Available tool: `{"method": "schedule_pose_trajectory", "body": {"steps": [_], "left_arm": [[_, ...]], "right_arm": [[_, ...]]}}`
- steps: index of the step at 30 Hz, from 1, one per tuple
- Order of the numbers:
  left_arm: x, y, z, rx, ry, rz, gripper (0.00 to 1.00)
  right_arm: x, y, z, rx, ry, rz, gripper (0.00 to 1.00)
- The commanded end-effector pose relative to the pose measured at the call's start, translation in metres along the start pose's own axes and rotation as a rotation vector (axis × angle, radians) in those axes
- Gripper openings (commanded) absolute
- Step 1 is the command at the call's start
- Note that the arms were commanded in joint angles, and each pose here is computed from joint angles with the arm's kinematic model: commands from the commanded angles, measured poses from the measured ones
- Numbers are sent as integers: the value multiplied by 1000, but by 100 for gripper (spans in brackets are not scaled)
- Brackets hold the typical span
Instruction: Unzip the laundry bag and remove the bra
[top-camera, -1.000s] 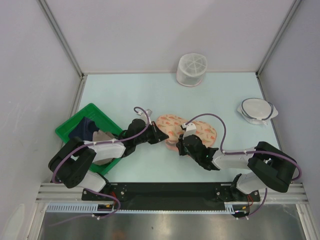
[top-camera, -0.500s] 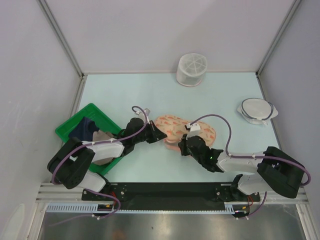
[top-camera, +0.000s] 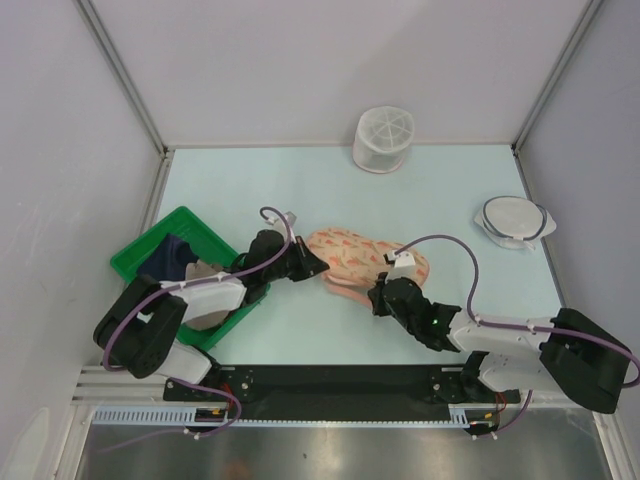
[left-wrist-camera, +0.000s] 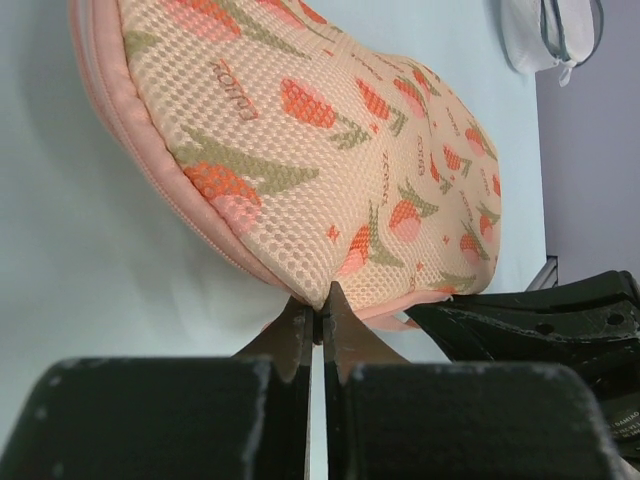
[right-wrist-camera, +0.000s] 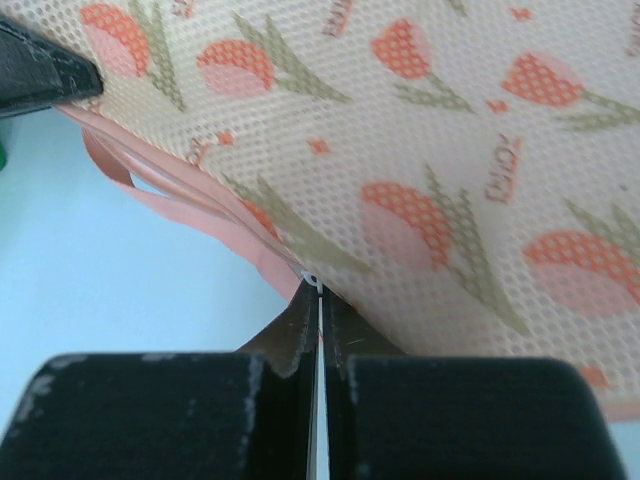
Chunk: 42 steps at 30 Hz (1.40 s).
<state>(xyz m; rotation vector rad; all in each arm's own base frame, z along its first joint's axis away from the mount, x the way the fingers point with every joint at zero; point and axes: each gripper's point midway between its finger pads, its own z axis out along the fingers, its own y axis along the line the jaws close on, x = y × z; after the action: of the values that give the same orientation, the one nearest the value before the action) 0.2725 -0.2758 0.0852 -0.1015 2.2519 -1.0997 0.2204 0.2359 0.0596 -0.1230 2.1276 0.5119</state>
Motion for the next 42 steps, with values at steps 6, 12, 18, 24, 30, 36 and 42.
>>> {"method": "schedule_pose_trajectory", "body": {"steps": [6, 12, 18, 24, 30, 36, 42], "left_arm": [[-39, 7, 8, -42, -83, 63, 0], [-43, 14, 15, -64, -77, 67, 0], [-46, 17, 22, -76, -73, 75, 0], [-53, 17, 29, -82, -75, 97, 0], [-53, 16, 31, -81, -61, 118, 59], [-31, 29, 15, -114, -43, 89, 80], [4, 13, 3, -52, -12, 46, 82]], "right_arm": [[0, -26, -14, 98, -20, 33, 0], [1, -31, -19, 114, -17, 47, 0], [2, -34, -23, 116, -18, 60, 0], [2, -31, -24, 102, -9, 65, 0], [-1, -8, -21, 16, -4, 106, 0], [3, 23, -15, -65, 22, 109, 0], [9, 52, -7, -126, 56, 84, 0]]}}
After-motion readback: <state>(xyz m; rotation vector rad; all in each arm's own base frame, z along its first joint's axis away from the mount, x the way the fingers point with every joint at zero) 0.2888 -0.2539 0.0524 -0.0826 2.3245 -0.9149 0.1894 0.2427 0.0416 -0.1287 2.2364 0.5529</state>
